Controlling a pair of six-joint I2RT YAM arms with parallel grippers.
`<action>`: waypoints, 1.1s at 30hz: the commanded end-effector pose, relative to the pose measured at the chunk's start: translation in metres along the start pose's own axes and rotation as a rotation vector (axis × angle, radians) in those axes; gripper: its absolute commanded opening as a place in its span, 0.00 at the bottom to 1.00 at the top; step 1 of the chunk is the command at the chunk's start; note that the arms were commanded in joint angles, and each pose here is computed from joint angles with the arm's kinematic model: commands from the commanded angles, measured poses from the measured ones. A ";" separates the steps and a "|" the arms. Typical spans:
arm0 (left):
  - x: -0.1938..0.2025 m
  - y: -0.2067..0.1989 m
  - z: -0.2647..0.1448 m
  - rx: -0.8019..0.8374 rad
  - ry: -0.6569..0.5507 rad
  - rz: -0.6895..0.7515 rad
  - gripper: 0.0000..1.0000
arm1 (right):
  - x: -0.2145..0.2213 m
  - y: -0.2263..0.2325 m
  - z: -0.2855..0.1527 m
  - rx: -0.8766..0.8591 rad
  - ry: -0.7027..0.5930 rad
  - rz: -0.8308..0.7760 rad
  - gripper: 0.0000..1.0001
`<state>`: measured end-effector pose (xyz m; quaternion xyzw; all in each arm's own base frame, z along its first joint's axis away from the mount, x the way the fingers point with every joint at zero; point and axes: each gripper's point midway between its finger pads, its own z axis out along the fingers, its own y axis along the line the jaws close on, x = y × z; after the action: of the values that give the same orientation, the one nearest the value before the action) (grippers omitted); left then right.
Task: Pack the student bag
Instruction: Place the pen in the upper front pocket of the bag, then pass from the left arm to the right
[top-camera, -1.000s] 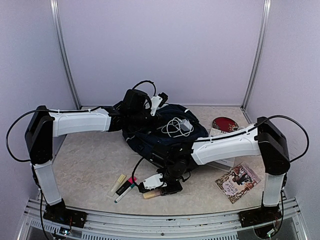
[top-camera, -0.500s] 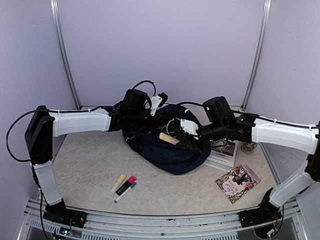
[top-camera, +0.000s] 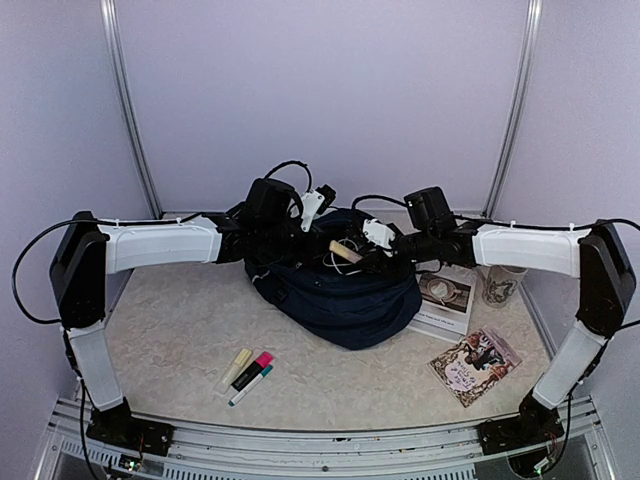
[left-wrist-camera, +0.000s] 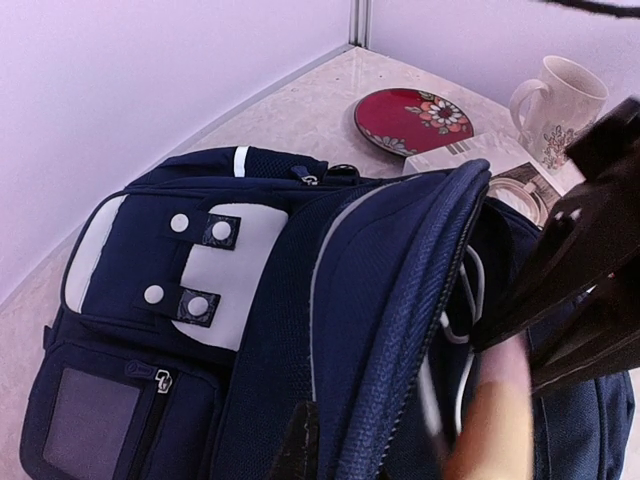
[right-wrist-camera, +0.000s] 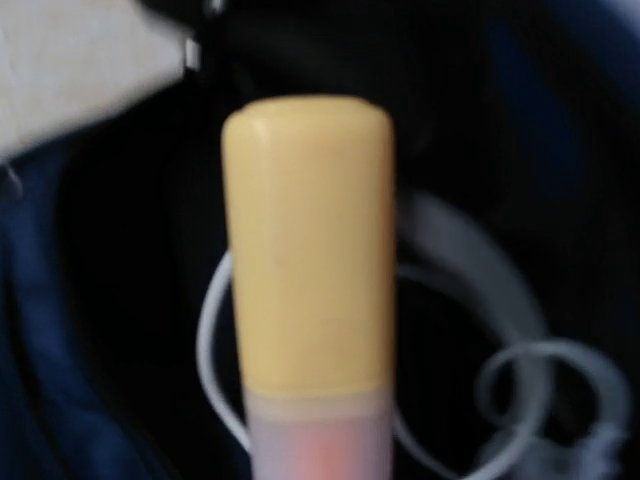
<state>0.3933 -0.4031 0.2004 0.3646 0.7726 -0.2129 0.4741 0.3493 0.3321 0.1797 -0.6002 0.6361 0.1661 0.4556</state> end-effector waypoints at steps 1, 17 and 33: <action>-0.050 0.001 -0.022 0.016 -0.149 0.011 0.00 | 0.019 -0.014 0.029 0.023 0.066 -0.018 0.12; -0.052 -0.003 -0.025 0.029 -0.153 0.022 0.01 | -0.034 -0.014 -0.004 0.037 -0.056 0.060 0.81; -0.034 0.000 -0.020 0.019 -0.111 0.005 0.00 | -0.090 -0.010 -0.091 0.161 -0.320 0.151 0.90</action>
<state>0.3880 -0.4042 0.2055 0.3723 0.7660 -0.2269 0.4724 0.2810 0.3312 0.2968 -0.5247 0.5700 0.2977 0.5578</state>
